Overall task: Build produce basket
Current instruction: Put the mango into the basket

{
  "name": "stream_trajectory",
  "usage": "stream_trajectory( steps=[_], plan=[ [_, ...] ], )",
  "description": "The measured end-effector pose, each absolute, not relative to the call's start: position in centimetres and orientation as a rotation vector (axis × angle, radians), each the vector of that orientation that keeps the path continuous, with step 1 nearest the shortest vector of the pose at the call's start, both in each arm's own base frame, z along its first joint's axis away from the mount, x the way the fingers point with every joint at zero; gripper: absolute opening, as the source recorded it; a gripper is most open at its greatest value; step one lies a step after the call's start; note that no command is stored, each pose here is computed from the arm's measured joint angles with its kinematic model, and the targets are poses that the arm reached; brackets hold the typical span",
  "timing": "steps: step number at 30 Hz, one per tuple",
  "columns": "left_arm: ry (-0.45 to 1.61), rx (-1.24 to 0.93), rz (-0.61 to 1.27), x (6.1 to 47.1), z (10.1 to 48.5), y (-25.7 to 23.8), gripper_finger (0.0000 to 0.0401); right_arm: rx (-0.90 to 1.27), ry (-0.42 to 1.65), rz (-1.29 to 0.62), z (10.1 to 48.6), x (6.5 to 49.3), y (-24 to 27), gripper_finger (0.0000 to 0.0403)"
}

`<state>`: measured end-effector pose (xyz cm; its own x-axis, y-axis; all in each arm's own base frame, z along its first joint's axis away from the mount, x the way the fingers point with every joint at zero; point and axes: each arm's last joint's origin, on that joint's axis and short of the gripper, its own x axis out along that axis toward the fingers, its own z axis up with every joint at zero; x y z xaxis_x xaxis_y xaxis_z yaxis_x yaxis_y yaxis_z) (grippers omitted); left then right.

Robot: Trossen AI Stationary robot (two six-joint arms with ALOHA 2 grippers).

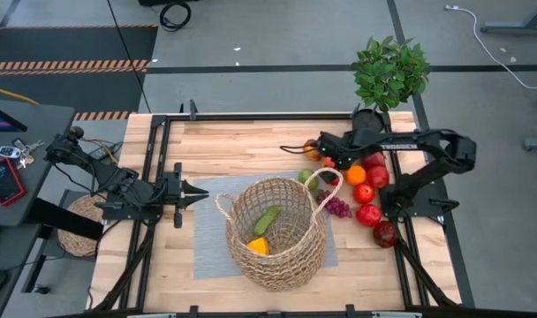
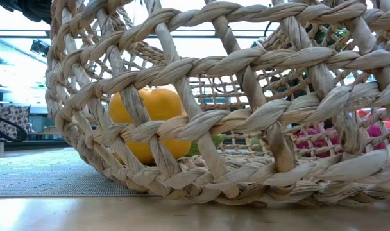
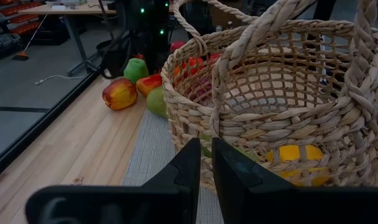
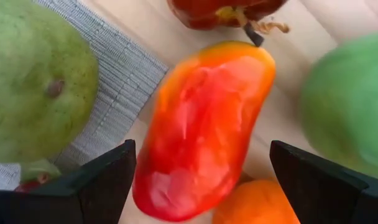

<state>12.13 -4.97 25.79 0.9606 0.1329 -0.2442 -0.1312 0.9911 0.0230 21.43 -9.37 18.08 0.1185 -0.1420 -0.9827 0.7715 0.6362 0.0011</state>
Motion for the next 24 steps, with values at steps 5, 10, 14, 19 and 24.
stream_trajectory(
  steps=[5,10,14,19,24],
  plan=[
    [0.248,0.007,0.134,12.1,25.8,-5.0,0.0048,0.618,1.319,-0.733,17.0,21.9,-9.7,0.0369],
    [0.248,0.007,0.134,12.1,25.8,-5.0,0.0048,0.62,1.351,-0.715,16.1,22.3,-9.9,0.0339],
    [0.248,0.006,0.133,12.1,25.8,-5.0,0.0048,0.616,1.347,-0.709,16.1,22.3,-9.9,0.0301],
    [0.248,0.007,0.133,12.1,25.8,-5.0,0.0048,0.622,1.324,-0.711,16.8,21.9,-10.0,0.0281],
    [0.248,0.006,0.133,12.1,25.8,-5.0,0.0048,0.622,1.322,-0.687,19.3,21.5,-10.0,0.0281]
  ],
)
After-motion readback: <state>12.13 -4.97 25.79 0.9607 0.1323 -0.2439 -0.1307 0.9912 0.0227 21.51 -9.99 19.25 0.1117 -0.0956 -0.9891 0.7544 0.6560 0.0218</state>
